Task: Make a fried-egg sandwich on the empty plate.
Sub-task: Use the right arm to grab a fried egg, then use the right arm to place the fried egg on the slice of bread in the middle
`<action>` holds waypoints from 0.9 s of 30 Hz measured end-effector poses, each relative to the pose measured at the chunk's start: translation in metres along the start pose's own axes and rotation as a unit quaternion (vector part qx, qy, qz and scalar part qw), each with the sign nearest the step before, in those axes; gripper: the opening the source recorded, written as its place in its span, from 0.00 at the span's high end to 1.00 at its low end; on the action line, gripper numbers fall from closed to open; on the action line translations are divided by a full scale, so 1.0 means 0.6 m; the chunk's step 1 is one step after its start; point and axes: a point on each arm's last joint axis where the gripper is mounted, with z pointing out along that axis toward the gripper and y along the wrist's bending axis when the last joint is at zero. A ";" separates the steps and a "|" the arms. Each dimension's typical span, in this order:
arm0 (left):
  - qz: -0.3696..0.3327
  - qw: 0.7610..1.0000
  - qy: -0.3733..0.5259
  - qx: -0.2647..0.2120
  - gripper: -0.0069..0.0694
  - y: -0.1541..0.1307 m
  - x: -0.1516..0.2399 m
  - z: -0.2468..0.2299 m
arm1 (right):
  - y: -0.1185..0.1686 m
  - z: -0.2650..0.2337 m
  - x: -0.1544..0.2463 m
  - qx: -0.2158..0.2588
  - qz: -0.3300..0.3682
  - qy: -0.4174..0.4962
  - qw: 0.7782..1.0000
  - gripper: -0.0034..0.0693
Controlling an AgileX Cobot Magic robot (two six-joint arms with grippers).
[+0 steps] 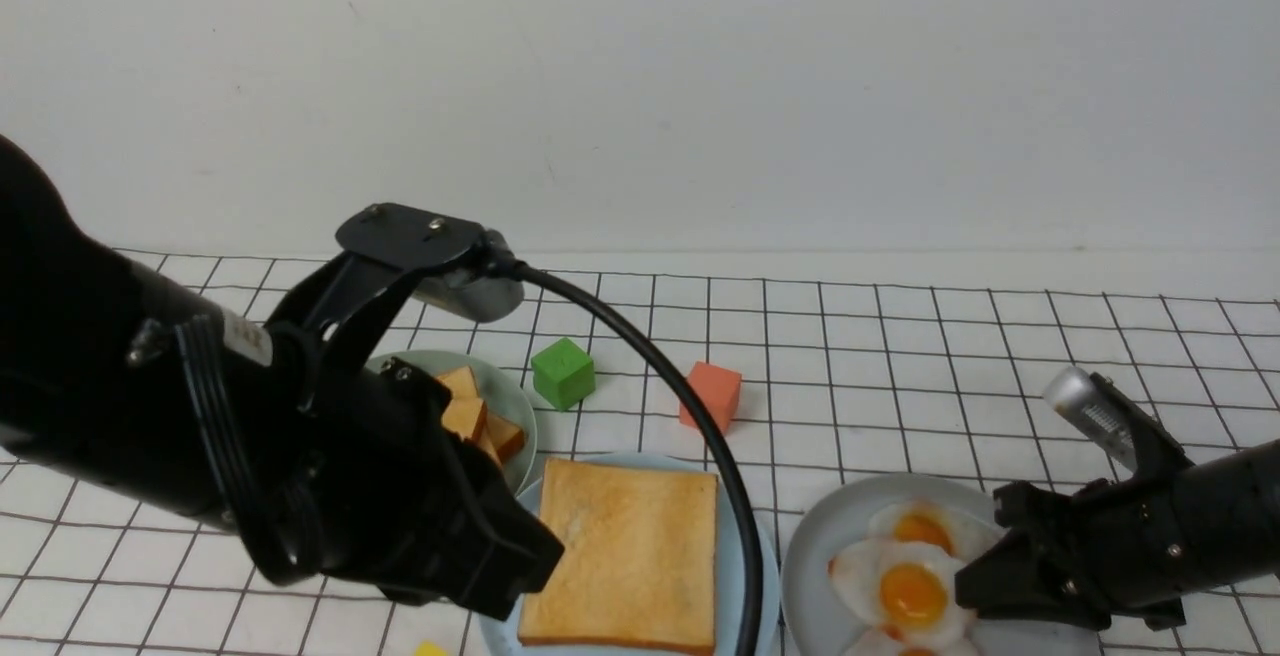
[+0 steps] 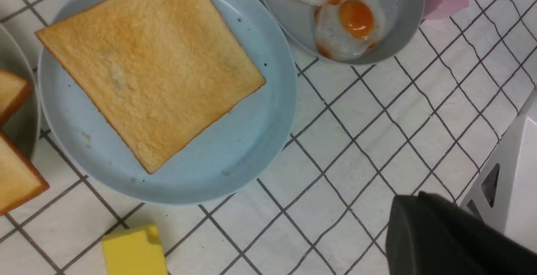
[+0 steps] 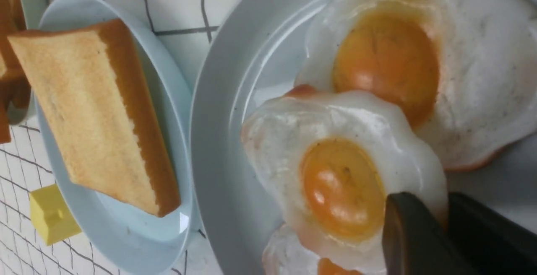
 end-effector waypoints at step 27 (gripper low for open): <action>-0.094 0.991 -0.042 -0.088 0.88 -0.030 0.106 -0.124 | 0.240 0.148 0.000 -0.072 -0.152 0.009 0.986 0.81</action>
